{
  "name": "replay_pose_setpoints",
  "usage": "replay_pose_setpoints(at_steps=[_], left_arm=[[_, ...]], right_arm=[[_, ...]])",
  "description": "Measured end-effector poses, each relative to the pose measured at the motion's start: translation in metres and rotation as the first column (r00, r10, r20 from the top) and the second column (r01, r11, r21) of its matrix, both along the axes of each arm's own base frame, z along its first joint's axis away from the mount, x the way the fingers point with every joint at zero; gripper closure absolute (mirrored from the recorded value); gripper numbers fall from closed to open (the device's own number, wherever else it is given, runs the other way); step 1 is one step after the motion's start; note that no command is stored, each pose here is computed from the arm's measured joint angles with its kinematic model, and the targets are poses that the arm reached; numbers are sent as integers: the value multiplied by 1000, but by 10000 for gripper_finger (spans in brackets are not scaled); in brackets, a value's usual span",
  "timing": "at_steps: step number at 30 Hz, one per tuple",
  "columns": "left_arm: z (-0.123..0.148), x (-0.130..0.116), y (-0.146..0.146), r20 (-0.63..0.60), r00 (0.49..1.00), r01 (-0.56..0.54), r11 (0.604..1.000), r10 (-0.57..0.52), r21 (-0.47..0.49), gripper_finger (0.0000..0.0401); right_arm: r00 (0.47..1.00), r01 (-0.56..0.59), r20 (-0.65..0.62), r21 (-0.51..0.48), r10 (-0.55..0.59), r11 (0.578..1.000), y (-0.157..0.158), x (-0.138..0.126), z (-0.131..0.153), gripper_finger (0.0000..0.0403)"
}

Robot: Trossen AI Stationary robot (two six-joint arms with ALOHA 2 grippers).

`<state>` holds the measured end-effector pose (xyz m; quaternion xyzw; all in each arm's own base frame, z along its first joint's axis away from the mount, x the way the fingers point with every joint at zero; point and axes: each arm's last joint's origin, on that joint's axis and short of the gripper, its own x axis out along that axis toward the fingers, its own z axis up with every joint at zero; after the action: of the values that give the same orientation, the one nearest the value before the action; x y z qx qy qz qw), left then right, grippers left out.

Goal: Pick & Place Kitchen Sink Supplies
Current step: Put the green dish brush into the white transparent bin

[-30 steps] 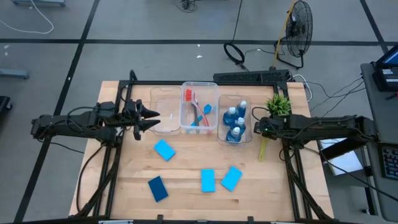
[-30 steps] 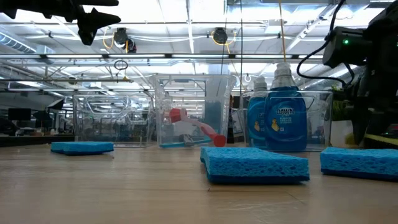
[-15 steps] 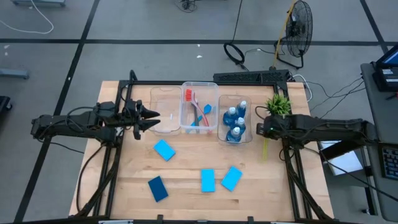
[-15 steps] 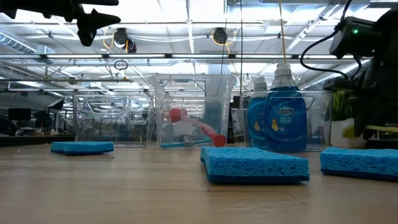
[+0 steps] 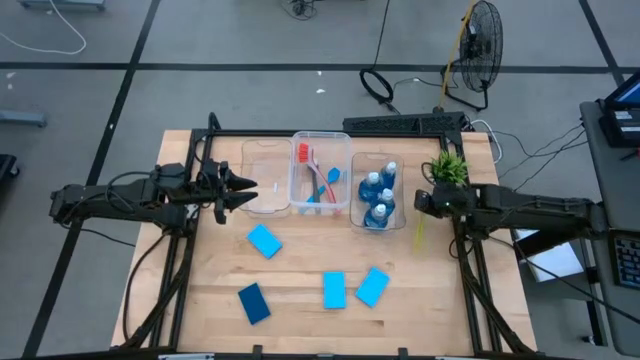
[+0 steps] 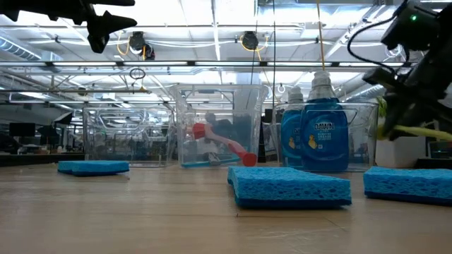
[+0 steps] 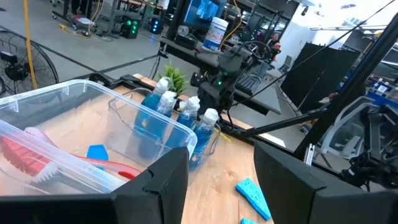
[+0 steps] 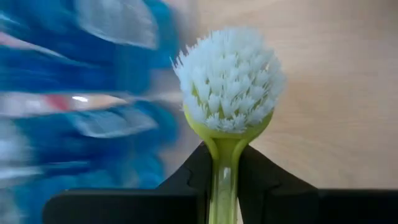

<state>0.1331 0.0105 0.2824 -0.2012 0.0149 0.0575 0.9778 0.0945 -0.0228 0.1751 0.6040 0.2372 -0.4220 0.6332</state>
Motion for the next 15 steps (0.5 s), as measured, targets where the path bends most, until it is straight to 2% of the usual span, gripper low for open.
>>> replay_pose_setpoints(at_steps=[5,8,15], left_arm=[[0,0,0,-1,1000,0,1000,0,0,214],[0,0,0,0,1000,0,1000,0,0,215],[0,0,0,0,1000,0,1000,0,-1,215]], right_arm=[[990,30,141,-61,-21,998,-2,4,10,369],[983,31,184,-67,-18,997,-2,3,14,369],[966,-68,251,23,60,997,3,-1,17,369]])
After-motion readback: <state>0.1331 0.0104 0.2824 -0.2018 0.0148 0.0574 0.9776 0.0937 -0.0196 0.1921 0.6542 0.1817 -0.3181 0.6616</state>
